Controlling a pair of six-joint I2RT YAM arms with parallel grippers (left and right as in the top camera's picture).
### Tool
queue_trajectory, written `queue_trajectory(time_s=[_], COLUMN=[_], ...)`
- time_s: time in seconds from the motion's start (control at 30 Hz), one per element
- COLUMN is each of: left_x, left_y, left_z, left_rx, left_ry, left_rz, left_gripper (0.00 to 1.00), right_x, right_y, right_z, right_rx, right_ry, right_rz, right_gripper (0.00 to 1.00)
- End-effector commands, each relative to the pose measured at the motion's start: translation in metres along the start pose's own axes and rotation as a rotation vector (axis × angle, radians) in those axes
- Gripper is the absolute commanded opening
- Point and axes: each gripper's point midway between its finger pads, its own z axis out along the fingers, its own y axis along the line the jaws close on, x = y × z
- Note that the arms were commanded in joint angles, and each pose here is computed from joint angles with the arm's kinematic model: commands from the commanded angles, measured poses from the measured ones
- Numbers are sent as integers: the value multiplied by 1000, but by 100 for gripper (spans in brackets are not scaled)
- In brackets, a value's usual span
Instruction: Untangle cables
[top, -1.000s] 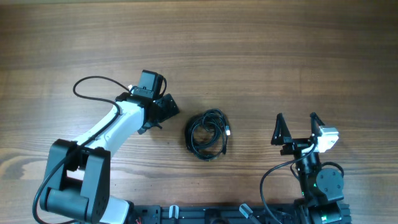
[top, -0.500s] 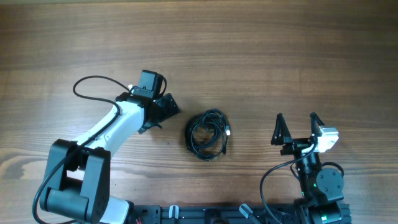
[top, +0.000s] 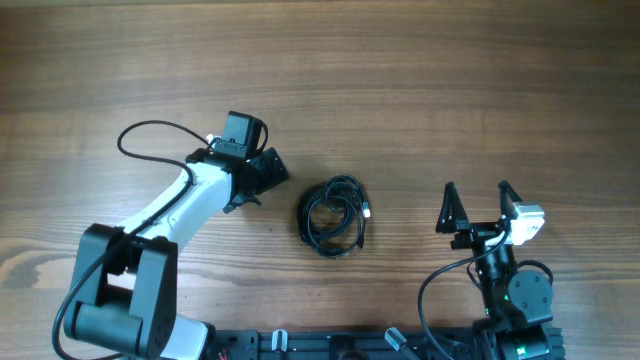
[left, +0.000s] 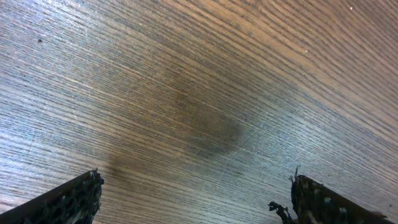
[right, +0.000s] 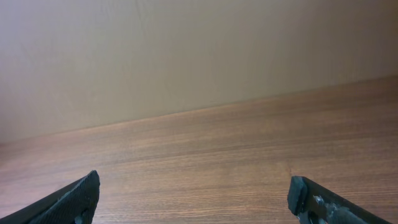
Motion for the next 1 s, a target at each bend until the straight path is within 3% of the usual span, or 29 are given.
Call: queue_trajectory(time_s=[0.0, 0.13, 0.27, 0.53, 0.97], left_x=[-16, -40, -35, -10, -9], left_y=[-7, -21, -17, 6, 10], left_z=[-23, -89, -125, -117, -110], left_rx=[47, 163, 202, 108, 83], left_ry=[-62, -202, -246, -141, -138], left_rz=[20, 2, 2, 0, -1], left_gripper=[100, 100, 100, 100, 100], right_x=[-1, -1, -1, -1, -1], right_y=[1, 1, 1, 1, 1], right_z=[0, 0, 0, 0, 0], right_rx=[-6, -6, -6, -6, -6], right_ry=[-4, -4, -4, -4, -4], right_rz=[-16, -16, -16, -17, -16], right_gripper=[100, 100, 100, 100, 100])
